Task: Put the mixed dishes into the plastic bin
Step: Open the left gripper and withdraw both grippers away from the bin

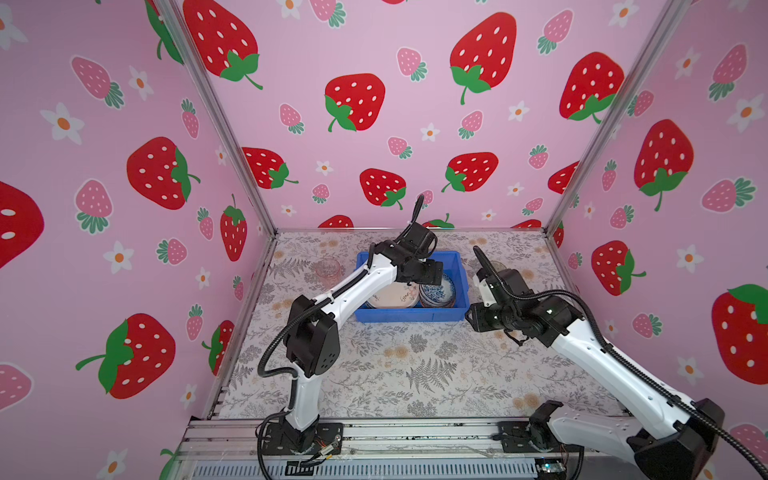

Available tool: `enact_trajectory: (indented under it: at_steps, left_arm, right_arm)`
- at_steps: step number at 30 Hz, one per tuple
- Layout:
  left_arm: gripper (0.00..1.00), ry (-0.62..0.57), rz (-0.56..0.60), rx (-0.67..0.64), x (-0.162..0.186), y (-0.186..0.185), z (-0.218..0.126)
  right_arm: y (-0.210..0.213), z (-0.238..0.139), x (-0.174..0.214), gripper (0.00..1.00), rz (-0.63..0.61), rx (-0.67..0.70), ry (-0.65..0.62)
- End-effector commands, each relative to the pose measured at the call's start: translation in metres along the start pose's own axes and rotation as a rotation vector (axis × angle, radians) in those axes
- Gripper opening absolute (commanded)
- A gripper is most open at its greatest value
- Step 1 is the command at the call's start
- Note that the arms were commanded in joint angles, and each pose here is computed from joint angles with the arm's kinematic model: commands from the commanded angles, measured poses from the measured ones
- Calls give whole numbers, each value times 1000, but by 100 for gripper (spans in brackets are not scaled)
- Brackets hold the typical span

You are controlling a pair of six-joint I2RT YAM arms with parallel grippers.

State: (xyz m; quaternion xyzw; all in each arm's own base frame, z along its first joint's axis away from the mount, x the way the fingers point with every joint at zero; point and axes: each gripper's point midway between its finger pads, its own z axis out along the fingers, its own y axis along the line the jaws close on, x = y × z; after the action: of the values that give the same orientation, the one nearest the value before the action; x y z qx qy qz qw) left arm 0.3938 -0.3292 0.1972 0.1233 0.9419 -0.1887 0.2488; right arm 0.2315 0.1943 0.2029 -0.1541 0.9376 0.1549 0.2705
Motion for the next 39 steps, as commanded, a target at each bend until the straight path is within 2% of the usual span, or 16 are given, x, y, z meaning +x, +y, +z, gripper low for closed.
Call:
enact_trajectory:
  at_steps: [1, 5, 11, 12, 13, 18, 23, 32, 39]
  left_arm:
    - [94, -109, 39, 49, -15, -6, -49]
    - [96, -156, 1, 34, -11, 18, -84]
    - [98, -191, -42, -88, -7, 88, -135]
    - [99, -203, -51, -119, -6, 101, -143]
    - [99, -212, -63, -137, -4, 111, -149]
    - [99, -281, -164, -212, 14, 166, -167]
    - [99, -286, -259, -252, 34, 205, -157]
    - [99, -279, -375, -250, 38, 235, -163]
    - [99, -259, -471, -157, 38, 247, -158]
  right_arm:
    - [0, 0, 0, 45, -3, -13, -8]
    - [2, 1, -3, 51, 0, -17, -5]
    - [0, -1, -9, 88, 16, 8, -5]
    - [-2, -1, -11, 97, 19, 20, -7]
    - [-5, -2, -14, 99, 24, 36, -13]
    - [-19, 0, -31, 99, 28, 120, -2]
    - [-56, 10, -52, 99, 73, 195, 19]
    - [-129, 19, -99, 99, 218, 263, -25]
    - [-174, 40, -115, 87, 280, 329, -15]
